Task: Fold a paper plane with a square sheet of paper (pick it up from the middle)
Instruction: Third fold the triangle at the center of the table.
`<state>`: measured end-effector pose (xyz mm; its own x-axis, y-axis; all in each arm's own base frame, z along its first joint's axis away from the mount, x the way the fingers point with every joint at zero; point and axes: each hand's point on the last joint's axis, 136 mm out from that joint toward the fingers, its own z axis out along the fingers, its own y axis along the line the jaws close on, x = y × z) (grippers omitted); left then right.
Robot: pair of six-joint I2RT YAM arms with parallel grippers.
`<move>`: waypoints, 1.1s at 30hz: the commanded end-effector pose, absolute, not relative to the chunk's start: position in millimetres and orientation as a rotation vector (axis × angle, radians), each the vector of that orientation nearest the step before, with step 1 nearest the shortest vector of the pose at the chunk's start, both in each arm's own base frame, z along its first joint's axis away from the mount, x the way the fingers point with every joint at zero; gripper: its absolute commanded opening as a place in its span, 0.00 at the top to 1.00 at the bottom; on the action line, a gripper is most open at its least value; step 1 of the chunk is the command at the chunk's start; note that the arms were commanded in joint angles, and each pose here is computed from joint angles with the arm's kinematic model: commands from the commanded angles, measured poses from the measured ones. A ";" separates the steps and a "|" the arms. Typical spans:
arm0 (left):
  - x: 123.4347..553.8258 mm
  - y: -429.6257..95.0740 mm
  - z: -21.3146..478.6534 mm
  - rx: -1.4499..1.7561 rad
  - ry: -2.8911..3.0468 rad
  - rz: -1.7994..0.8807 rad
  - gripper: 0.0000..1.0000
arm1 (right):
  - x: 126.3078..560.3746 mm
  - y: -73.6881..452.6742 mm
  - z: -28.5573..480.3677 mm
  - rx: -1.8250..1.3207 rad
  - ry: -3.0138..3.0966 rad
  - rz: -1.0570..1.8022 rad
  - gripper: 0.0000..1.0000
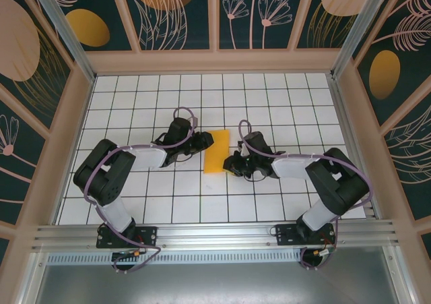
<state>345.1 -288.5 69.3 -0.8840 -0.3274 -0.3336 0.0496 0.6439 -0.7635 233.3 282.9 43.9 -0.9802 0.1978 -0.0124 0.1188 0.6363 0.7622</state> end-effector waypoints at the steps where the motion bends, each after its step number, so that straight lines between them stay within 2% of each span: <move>1: 345.4 -302.4 79.2 -0.170 2.376 -1.233 0.65 | 230.9 271.6 46.1 0.284 2.769 1.244 0.93; 8: 338.9 -316.4 80.8 -0.087 2.383 -1.239 0.67 | 210.6 253.7 39.1 0.154 2.924 1.178 0.94; 12: 337.0 -315.6 67.0 -0.108 2.419 -1.222 0.71 | 216.0 253.9 42.5 0.152 2.908 1.185 0.93; 21: 338.1 -306.7 41.5 -0.151 2.498 -1.113 0.73 | 230.9 254.3 51.0 0.272 2.835 1.199 0.80; 33: 334.5 -303.4 21.6 -0.165 2.556 -1.072 0.76 | 233.8 262.0 53.8 0.332 2.847 1.253 0.92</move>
<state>331.1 -303.8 26.6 -0.9277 -0.2561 -0.2718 0.0251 0.6835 -0.7296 224.3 254.6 44.4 -0.9806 0.1855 0.0633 0.1753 0.6857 0.7065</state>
